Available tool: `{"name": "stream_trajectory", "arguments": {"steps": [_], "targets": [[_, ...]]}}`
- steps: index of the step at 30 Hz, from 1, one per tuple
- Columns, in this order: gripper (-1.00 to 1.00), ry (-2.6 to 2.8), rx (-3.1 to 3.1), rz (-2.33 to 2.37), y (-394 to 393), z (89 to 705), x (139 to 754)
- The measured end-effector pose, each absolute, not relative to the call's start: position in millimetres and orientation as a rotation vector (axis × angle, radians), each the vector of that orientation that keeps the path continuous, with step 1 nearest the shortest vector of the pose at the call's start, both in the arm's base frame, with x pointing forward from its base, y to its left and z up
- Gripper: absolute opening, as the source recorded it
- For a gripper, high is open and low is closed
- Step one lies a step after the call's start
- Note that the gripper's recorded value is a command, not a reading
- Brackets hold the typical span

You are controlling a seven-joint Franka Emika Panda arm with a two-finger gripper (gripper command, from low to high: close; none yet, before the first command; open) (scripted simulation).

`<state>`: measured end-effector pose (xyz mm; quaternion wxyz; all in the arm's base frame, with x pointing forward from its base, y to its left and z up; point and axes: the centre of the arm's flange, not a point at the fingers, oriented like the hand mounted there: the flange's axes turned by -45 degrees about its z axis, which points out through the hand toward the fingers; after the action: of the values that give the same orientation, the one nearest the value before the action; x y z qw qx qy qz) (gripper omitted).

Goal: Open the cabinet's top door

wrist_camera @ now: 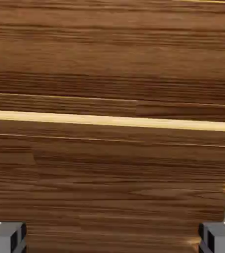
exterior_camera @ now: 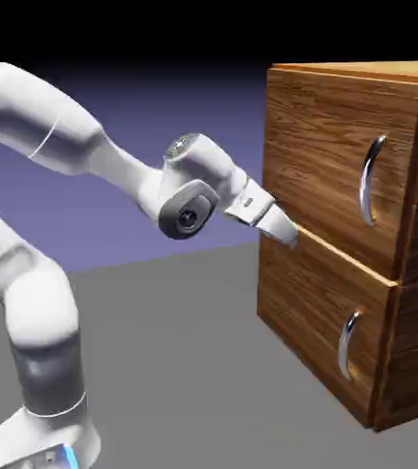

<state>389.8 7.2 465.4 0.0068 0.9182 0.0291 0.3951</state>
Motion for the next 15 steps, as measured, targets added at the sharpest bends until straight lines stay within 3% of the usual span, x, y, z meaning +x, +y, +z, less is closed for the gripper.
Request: {"name": "stream_trajectory", "arguments": {"steps": [15], "targets": [[0.00, 0.166, 2.720, 1.506, 23, 540, 382]]}}
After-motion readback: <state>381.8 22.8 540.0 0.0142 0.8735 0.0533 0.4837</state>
